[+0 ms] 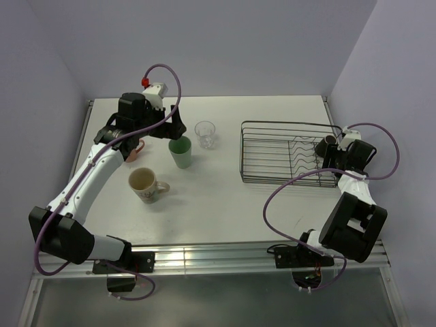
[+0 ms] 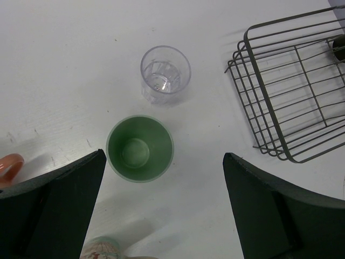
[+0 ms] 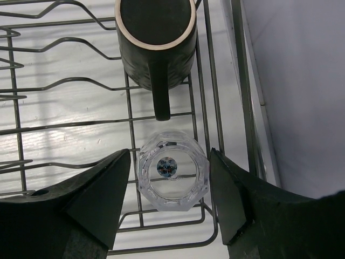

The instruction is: Load the cups into the dish rack

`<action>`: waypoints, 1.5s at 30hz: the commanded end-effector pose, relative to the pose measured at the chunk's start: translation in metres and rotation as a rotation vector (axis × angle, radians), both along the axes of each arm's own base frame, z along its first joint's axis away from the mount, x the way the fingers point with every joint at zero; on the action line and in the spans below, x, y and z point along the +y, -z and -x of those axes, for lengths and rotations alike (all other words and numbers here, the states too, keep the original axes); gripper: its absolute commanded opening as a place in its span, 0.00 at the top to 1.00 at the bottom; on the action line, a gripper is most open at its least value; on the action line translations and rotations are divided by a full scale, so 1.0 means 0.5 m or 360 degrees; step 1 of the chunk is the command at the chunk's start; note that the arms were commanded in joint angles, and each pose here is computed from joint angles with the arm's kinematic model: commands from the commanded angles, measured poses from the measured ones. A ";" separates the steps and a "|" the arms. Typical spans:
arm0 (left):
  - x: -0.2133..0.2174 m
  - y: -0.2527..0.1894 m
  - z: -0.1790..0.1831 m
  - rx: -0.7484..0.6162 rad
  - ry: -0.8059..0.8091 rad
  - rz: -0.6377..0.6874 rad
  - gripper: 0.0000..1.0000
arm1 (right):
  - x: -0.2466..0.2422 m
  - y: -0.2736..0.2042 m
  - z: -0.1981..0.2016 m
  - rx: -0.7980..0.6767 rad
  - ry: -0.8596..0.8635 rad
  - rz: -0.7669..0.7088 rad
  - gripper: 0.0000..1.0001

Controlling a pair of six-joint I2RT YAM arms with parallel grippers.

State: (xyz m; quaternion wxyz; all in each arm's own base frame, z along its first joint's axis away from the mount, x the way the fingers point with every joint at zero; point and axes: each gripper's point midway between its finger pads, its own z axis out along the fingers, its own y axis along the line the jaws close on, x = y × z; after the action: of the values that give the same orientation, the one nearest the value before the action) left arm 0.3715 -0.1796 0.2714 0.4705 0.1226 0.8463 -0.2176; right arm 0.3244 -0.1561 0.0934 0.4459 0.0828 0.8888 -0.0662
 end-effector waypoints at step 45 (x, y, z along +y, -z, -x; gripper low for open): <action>0.089 -0.078 0.078 -0.0109 0.0126 -0.0054 0.01 | 0.274 -0.413 -0.126 -0.0401 -0.0515 0.0124 0.00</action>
State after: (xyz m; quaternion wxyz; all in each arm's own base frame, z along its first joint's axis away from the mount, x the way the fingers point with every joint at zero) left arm 0.3505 -0.1433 0.2969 0.4865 0.1326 0.8347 -0.2213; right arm 0.3837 -0.0332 0.2792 0.5574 -0.0586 0.8281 -0.0075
